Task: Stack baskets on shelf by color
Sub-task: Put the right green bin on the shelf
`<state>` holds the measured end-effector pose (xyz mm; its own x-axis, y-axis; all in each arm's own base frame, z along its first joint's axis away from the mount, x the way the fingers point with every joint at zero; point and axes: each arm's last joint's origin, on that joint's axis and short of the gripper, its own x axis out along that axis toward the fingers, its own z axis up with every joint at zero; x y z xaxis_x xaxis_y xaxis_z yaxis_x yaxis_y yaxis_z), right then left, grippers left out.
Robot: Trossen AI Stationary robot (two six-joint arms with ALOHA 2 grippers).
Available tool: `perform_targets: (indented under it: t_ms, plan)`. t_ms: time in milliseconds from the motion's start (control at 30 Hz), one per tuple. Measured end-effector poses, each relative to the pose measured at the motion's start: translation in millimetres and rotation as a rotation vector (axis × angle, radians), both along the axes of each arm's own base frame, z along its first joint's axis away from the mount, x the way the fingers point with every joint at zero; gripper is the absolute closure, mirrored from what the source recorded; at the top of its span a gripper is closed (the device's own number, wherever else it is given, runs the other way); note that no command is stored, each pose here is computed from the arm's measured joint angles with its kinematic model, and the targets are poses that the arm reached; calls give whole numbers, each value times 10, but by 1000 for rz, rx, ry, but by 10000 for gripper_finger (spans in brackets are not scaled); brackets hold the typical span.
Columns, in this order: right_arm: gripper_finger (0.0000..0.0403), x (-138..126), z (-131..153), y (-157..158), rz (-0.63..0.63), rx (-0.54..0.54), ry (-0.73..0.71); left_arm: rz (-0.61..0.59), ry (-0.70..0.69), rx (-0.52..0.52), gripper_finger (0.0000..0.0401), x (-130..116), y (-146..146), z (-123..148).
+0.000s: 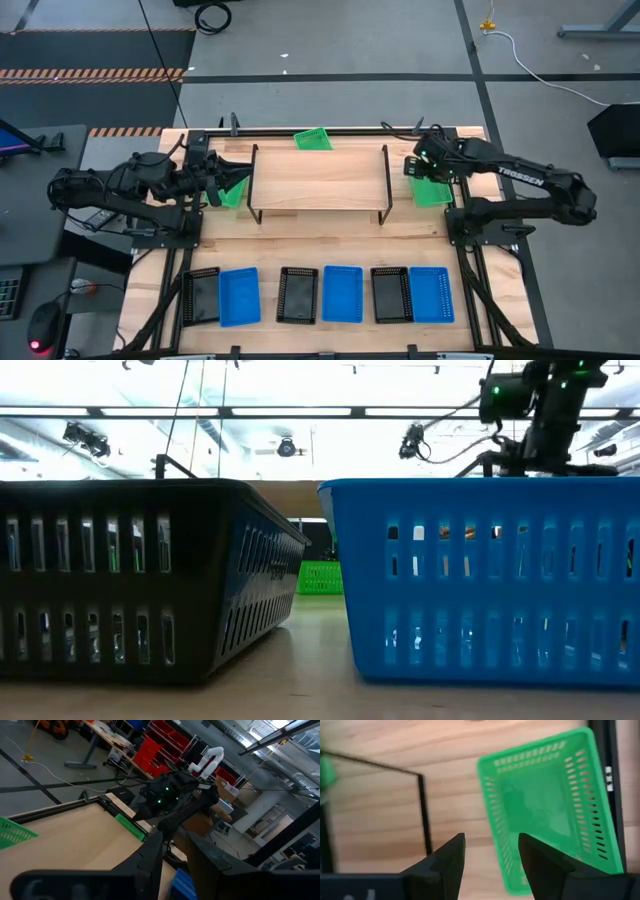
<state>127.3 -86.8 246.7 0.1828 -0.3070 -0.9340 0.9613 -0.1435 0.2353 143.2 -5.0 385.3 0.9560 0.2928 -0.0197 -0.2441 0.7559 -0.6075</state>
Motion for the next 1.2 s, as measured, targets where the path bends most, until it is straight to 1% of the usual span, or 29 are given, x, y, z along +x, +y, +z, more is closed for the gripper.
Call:
perform_targets:
  t_ms: [67,133,267,400,533,700,800,867,933,1033,1067,1200]
  plan:
    - [215,-25,-109,-43,-32,41,-4,0,5,1,311,0,0,-5]
    - [215,-29,-237,-89,-64,80,-48,0,8,0,312,1,0,-8]
    - [214,-4,-414,-138,-54,120,-129,0,6,-14,310,0,0,-10]
    - [214,-8,-488,-142,-17,128,-88,-7,3,-27,312,0,-2,-11]
    - [214,-18,-608,-130,12,163,-41,-7,3,-31,314,0,-2,-12]
    - [219,-12,-722,-116,93,181,15,-7,0,-42,312,0,-2,-12]
    - [242,-6,-724,-127,134,154,29,-7,-4,-57,315,1,-2,-13]
    - [269,-13,-723,-136,146,140,39,-7,-4,-57,316,0,-2,-13]
    - [308,-20,-722,-147,164,129,47,-7,-4,-57,316,0,-2,-13]
    - [377,-32,-721,-161,204,119,59,-7,-4,-57,316,0,-2,-13]
    - [385,-36,-719,-165,218,117,60,-7,-4,-57,317,0,-2,-13]
    - [382,-61,-689,-198,226,115,56,-6,-8,-69,318,0,-2,-13]
